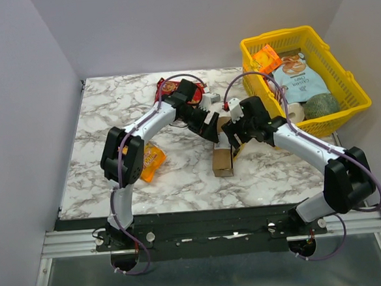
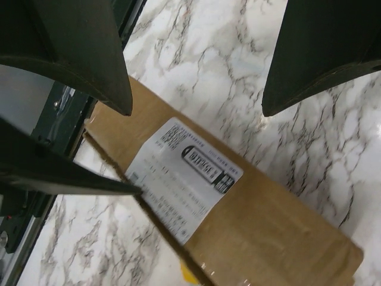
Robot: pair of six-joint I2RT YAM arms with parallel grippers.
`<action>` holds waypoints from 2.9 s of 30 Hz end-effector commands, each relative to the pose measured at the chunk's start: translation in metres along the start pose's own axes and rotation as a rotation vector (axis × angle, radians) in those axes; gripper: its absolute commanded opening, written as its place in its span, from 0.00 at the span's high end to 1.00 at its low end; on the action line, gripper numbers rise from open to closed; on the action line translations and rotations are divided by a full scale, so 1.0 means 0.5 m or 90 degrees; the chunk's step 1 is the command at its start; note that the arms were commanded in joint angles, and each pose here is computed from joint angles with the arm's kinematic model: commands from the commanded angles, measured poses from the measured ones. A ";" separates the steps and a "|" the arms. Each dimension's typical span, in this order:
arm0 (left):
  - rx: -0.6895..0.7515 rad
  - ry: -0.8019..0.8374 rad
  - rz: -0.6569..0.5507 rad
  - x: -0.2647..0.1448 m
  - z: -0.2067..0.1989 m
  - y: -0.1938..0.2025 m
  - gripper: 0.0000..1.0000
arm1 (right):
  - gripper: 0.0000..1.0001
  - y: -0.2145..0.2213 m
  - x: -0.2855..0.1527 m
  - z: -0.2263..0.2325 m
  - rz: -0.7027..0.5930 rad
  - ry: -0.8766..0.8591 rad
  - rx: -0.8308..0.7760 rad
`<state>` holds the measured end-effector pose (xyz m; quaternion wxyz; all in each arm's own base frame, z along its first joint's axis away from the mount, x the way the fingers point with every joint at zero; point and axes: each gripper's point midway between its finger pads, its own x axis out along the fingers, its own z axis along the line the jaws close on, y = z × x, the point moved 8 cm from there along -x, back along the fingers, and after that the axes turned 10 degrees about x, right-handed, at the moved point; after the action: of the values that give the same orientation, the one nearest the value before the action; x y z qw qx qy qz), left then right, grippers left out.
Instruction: Unpack the express box
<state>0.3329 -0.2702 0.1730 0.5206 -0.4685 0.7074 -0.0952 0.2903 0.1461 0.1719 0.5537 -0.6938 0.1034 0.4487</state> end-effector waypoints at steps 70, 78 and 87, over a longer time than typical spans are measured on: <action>-0.148 0.040 0.114 0.049 0.063 0.191 0.02 | 0.34 0.141 0.023 0.026 0.157 -0.261 0.219; -0.169 0.049 0.122 0.057 0.077 0.208 0.02 | 0.58 0.146 0.054 0.032 0.166 -0.363 0.270; -0.146 0.039 0.100 0.034 0.084 0.170 0.02 | 1.00 0.021 0.012 0.009 0.075 -0.335 0.226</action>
<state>0.3065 -0.2370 0.1044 0.3867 -0.4881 0.7823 -0.0127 0.2606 0.1415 0.1129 0.6339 -0.4084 0.1310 0.6436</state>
